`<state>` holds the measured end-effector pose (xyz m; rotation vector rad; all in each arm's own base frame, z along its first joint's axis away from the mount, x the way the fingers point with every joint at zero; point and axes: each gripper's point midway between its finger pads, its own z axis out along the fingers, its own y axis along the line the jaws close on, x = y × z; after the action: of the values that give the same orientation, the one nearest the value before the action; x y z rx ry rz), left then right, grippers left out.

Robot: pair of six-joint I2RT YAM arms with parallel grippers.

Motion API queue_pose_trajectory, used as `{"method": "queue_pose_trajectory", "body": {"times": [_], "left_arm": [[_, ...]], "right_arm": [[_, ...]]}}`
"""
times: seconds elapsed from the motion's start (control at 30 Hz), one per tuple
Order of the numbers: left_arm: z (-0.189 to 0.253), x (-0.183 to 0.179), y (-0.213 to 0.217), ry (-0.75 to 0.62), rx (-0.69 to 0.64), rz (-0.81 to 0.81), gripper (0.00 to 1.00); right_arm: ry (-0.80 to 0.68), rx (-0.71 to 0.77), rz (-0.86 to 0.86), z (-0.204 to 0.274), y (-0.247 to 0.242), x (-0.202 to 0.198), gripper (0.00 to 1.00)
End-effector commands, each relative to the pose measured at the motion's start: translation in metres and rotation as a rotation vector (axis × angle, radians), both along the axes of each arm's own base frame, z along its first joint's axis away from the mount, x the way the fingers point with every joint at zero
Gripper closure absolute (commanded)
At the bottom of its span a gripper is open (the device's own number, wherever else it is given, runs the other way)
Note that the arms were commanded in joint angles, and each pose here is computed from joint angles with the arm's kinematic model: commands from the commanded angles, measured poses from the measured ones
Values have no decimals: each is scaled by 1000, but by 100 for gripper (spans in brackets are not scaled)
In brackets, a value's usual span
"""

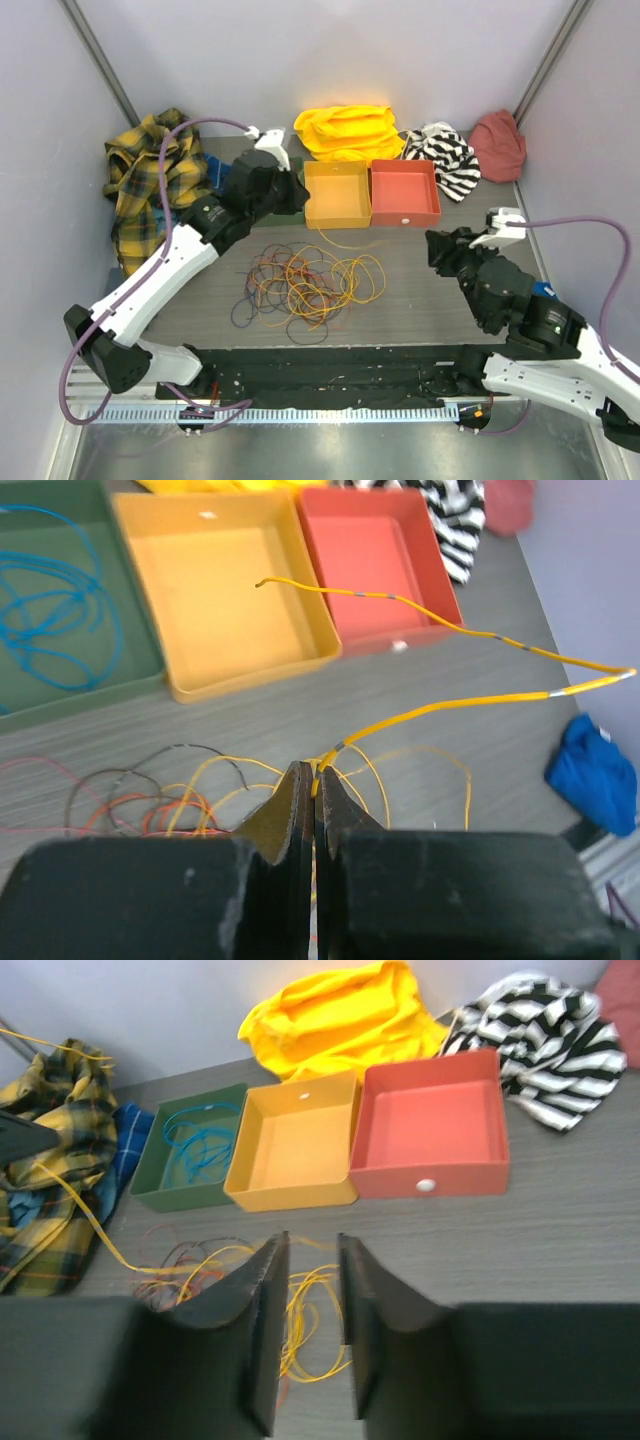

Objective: Untangle the cables

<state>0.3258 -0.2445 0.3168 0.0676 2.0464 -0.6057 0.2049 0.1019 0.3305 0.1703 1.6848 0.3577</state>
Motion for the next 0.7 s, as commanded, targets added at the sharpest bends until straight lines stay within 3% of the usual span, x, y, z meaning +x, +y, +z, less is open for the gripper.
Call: {"method": "queue_pose_trajectory", "body": {"times": [0.0,0.17,0.2,0.33,0.43,0.67], "left_arm": [[43,-3,-25,-95,-57,-83,100],[124,-10,-27,-227,-144,-99,100],[153,-14,-26,-276,-182,-103,100],[187,-21,-37,-324,-221,-141,100],[203,-22,-40,-353,-230,-152,100],[194,18,-40,-421,-102,-50,100]], "right_arm": [[44,-20,62,-21,31,8,50],[54,-1,96,-48,52,14,34],[60,-7,105,-53,56,15,33],[84,-32,147,-72,75,19,30],[98,-22,143,-78,79,20,30],[84,41,141,-76,67,13,33]]}}
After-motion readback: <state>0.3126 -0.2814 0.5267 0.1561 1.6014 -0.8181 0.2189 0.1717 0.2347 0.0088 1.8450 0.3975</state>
